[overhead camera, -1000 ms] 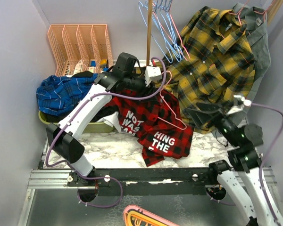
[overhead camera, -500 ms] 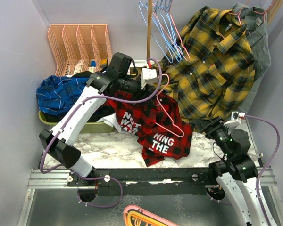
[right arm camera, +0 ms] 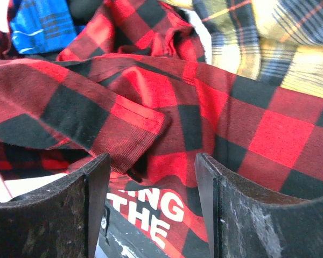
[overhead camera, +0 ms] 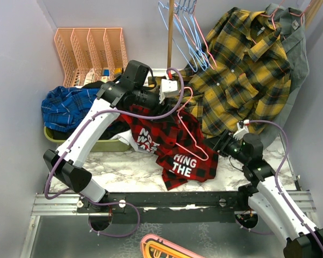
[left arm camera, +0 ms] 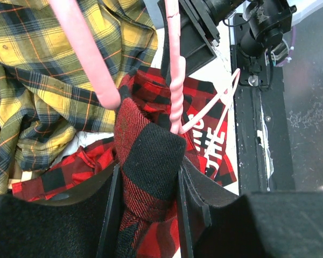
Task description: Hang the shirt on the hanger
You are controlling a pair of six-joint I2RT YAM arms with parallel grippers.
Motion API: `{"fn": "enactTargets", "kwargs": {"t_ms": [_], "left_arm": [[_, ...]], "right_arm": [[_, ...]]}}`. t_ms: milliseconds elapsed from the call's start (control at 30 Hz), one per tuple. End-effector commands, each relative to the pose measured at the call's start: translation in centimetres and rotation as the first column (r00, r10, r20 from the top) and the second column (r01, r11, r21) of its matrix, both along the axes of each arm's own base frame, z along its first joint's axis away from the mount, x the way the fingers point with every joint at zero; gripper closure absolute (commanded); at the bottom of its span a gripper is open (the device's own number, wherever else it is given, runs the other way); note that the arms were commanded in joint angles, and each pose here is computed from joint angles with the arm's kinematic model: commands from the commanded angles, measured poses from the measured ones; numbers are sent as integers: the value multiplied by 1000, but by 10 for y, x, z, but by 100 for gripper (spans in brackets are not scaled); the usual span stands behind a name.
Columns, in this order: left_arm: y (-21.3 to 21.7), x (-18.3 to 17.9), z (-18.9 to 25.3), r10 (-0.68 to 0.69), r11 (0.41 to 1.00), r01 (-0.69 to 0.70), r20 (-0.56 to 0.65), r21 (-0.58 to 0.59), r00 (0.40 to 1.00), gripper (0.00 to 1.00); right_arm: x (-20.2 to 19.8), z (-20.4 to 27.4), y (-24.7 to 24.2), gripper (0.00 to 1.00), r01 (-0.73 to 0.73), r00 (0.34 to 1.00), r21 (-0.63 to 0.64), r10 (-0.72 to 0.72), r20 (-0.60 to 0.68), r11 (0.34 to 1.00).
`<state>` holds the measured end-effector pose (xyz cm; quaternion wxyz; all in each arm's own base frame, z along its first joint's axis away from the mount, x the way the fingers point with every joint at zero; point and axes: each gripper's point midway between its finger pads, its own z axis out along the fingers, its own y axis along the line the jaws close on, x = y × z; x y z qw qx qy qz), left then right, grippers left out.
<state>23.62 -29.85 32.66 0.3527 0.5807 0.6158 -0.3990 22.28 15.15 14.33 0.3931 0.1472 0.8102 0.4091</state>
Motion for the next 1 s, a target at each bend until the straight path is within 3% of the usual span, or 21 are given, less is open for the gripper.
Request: {"fn": "enactTargets", "kwargs": {"t_ms": [0,233,600,967], "left_arm": [[2,-4,21,-16,999,19,55,-50,998,100],[1,1,18,0,999,3,56,-44,998,100],[0,4,18,9,999,-6,59,-43,998,100],[-1,7,18,17,999,-14,60,-44,998,100]], "right_arm": [[3,37,14,36,-90,987,49,83,141,995],[-4,55,19,37,-134,977,73,119,174,988],[-9,40,24,39,-175,978,73,164,129,982],[0,35,27,46,-184,978,52,178,108,981]]}}
